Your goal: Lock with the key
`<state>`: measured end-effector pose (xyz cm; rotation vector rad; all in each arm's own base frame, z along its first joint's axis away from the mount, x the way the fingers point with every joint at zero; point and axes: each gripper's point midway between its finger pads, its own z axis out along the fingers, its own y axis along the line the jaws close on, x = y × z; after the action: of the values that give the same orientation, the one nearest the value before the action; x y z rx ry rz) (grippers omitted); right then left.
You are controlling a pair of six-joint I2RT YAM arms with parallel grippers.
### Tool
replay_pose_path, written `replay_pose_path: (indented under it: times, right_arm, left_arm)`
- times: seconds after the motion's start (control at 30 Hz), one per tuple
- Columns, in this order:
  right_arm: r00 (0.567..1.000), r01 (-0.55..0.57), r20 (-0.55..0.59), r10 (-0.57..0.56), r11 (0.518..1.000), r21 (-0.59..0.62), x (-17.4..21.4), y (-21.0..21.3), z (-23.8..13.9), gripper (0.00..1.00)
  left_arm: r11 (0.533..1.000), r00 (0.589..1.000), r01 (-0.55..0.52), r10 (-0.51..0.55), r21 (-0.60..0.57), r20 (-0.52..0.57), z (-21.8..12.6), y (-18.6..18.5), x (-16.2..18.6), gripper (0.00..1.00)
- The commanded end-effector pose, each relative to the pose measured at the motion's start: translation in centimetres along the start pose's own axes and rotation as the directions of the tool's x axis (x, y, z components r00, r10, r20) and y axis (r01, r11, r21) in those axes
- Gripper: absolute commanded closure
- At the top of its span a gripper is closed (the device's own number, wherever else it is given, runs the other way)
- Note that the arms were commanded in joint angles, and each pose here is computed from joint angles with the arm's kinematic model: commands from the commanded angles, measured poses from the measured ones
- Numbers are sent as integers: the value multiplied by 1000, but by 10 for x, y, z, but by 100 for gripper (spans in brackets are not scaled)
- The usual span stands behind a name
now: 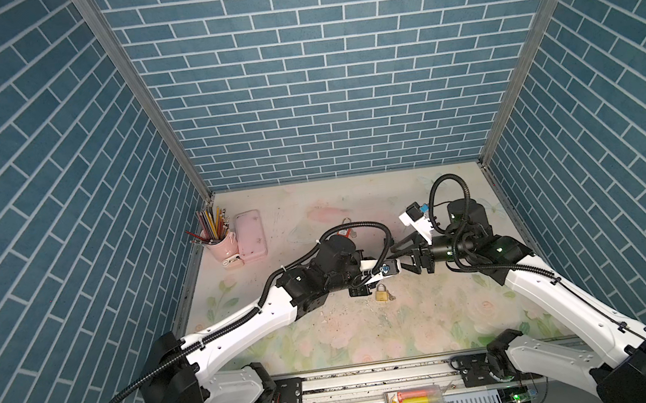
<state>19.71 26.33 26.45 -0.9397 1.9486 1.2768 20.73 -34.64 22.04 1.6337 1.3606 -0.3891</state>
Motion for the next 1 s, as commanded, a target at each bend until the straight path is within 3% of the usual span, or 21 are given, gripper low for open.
replay_pose_path:
  times: [0.0,0.97]
  right_arm:
    - [999,-3,-46,2,1000,-21,18,-3,4,48]
    - [997,-38,-66,43,997,74,26,-16,1,78]
  left_arm:
    - [1000,999,-21,21,-4,36,-2,5,-14,93]
    - [999,1000,-19,20,-35,21,0,11,-11,95]
